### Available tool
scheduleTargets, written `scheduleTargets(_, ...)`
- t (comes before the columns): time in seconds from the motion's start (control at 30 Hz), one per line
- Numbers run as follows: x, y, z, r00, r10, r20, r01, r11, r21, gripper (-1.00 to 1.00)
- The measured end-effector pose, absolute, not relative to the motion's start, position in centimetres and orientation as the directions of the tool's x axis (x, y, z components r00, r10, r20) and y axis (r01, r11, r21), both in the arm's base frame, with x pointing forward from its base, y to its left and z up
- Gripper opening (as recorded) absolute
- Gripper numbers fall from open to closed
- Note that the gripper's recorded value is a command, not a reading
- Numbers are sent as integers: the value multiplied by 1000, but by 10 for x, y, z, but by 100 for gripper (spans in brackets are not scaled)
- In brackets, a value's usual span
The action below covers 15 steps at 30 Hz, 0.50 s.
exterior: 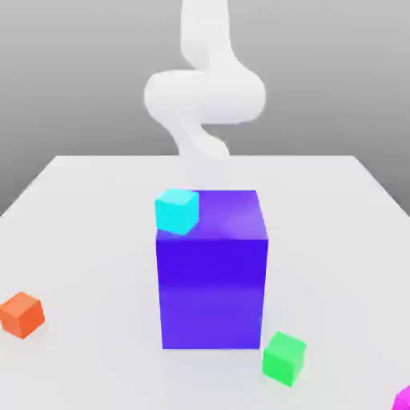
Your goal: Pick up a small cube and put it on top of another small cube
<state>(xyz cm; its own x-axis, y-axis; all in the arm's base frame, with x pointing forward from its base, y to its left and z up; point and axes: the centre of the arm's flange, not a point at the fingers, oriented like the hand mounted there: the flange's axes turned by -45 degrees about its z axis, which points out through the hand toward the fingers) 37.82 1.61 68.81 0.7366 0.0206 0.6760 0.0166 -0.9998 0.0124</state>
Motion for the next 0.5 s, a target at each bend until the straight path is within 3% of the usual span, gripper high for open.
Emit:
scheduleTargets(0.27,467,77,596,838,144,526,127,-990,69,0)
scheduleTargets(0.5,517,138,497,887,257,384,241,-966,90,0)
